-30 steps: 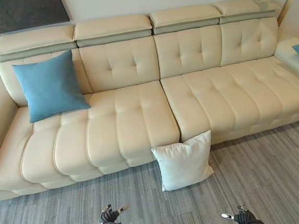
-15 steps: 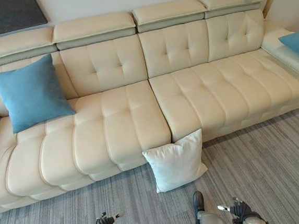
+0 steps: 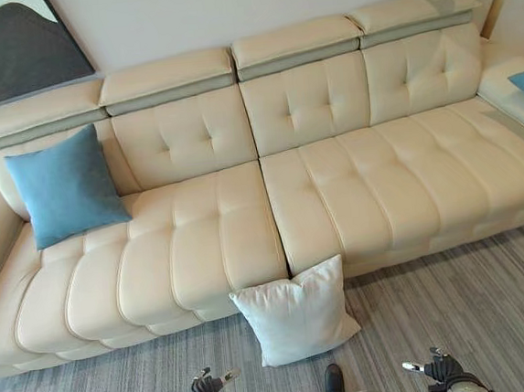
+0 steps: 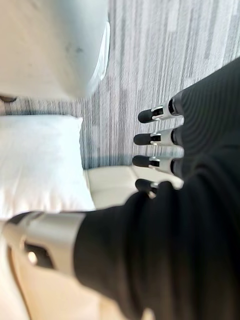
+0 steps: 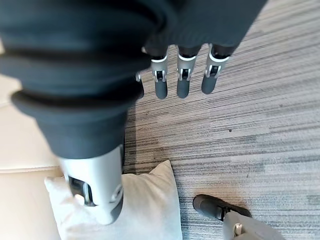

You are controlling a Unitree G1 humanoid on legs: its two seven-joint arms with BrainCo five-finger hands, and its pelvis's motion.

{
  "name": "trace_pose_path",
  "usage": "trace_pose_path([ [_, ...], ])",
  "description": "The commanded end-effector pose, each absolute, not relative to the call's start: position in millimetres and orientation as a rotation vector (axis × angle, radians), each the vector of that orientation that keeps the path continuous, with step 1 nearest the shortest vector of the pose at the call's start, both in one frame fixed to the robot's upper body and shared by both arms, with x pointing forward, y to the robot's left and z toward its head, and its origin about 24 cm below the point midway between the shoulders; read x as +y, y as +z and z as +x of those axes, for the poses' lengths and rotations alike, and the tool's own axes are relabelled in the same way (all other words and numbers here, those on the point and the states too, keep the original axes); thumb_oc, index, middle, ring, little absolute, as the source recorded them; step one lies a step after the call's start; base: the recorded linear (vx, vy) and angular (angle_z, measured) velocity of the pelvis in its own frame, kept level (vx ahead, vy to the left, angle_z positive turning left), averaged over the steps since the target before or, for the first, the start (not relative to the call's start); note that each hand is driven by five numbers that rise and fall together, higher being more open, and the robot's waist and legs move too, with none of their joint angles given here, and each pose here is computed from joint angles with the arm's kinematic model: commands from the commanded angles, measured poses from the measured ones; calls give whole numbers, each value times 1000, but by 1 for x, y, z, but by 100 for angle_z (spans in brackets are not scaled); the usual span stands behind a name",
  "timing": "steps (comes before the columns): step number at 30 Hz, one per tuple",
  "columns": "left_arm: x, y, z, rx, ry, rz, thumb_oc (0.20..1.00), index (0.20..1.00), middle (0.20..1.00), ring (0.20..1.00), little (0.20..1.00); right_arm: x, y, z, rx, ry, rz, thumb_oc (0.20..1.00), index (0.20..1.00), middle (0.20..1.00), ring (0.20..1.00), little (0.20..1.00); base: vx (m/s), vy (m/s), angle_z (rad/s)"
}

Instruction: Pick up all the scattered cushions and arrange them neatly on the sofa.

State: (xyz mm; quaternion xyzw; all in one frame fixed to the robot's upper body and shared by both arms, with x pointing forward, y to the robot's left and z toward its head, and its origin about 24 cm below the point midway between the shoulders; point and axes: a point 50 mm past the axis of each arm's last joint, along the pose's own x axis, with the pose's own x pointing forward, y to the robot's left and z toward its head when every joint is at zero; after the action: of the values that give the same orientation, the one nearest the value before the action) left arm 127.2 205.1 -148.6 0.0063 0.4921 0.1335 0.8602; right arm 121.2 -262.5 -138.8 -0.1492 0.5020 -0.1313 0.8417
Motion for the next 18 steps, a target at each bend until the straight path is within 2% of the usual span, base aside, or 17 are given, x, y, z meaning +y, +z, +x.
trace_pose_path([
  [1,222,-136,147,943,287,56,1000,1000,1000,1000,1000,-272,-132,134,1024,-312,-331,1000,1000,1000,1000,1000,222,-112,-5],
  [7,224,-141,135,997,271,93,1000,1000,1000,1000,1000,-265,-133,134,1016,-285,-340,1000,1000,1000,1000,1000,199,1,15],
  [18,231,-139,138,987,287,110,1000,1000,1000,1000,1000,-241,-143,129,1055,-202,-330,1000,1000,1000,1000,1000,138,153,9],
])
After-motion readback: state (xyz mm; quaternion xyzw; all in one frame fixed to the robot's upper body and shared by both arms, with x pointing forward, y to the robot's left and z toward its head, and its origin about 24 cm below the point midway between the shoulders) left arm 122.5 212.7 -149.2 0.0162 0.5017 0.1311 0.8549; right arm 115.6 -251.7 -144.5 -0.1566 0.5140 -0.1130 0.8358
